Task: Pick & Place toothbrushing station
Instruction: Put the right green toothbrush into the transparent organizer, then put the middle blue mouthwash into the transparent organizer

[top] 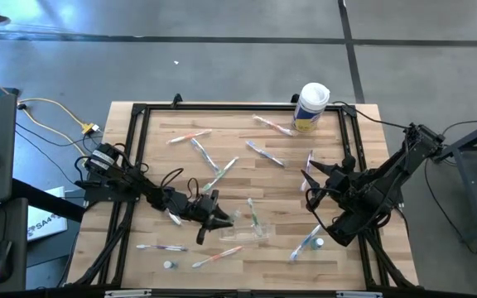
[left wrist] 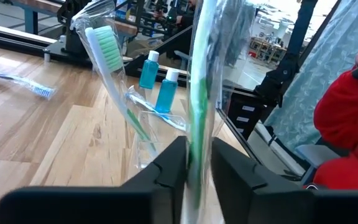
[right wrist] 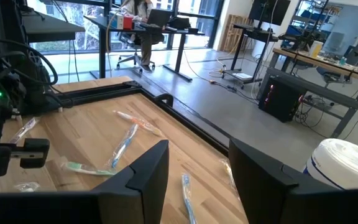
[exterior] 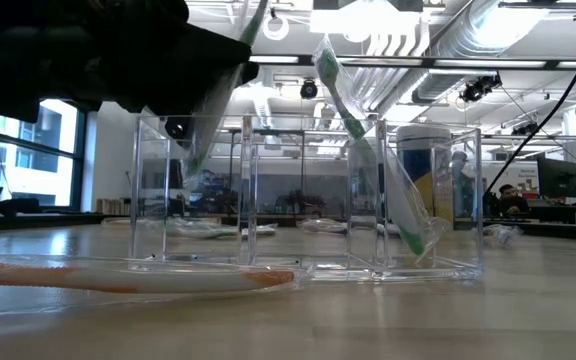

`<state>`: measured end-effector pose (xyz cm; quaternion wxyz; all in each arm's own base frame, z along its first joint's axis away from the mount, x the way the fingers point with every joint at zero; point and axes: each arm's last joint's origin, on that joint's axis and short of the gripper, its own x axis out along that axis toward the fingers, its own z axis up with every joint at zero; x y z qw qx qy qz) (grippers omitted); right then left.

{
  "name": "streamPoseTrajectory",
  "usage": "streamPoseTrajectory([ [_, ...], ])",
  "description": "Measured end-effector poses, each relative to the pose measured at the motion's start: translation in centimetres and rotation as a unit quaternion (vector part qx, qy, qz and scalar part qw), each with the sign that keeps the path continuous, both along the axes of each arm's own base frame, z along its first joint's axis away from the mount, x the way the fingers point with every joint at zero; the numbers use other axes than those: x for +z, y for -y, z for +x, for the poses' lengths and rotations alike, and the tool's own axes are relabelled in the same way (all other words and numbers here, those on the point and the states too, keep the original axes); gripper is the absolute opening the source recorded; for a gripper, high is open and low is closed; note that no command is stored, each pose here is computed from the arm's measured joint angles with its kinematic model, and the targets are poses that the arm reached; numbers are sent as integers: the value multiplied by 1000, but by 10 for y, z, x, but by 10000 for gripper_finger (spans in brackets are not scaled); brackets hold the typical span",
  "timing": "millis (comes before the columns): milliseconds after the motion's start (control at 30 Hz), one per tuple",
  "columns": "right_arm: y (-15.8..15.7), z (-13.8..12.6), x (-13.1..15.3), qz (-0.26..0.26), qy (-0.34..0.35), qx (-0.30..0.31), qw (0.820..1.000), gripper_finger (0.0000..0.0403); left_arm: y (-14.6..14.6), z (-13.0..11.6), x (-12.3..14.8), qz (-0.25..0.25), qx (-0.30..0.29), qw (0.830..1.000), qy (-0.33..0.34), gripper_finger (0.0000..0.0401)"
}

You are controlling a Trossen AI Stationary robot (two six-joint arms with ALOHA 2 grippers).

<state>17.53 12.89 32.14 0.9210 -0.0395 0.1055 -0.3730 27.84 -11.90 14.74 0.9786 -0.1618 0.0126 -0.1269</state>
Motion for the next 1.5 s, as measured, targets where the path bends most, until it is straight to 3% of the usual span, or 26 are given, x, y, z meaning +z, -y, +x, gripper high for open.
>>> streamPoseTrajectory([
  [267, 0, 0, 0, 0, 0, 0, 1000, 160, 0, 0, 0, -2, 1, 1000, -1, 135],
  [600, 0, 0, -1, 5, -11, 2, 1000, 160, 0, 0, 0, 2, 2, 1000, 1, 136],
  [867, -4, 2, -4, -17, -131, 46, 990, 160, -6, -10, 23, 60, 32, 996, 53, 136],
  [1000, -9, 7, -3, -5, -125, 63, 990, 160, -10, -17, 40, 89, 53, 991, 89, 136],
  [1100, -11, 8, -1, 33, -141, 91, 985, 160, -12, -21, 51, 106, 62, 986, 110, 136],
  [1267, -12, 3, 3, 152, -179, 151, 960, 160, -15, -25, 60, 116, 77, 985, 102, 136],
  [1500, -11, -16, 14, 306, -211, 211, 904, 160, -18, -27, 62, 110, 107, 985, 79, 136],
])
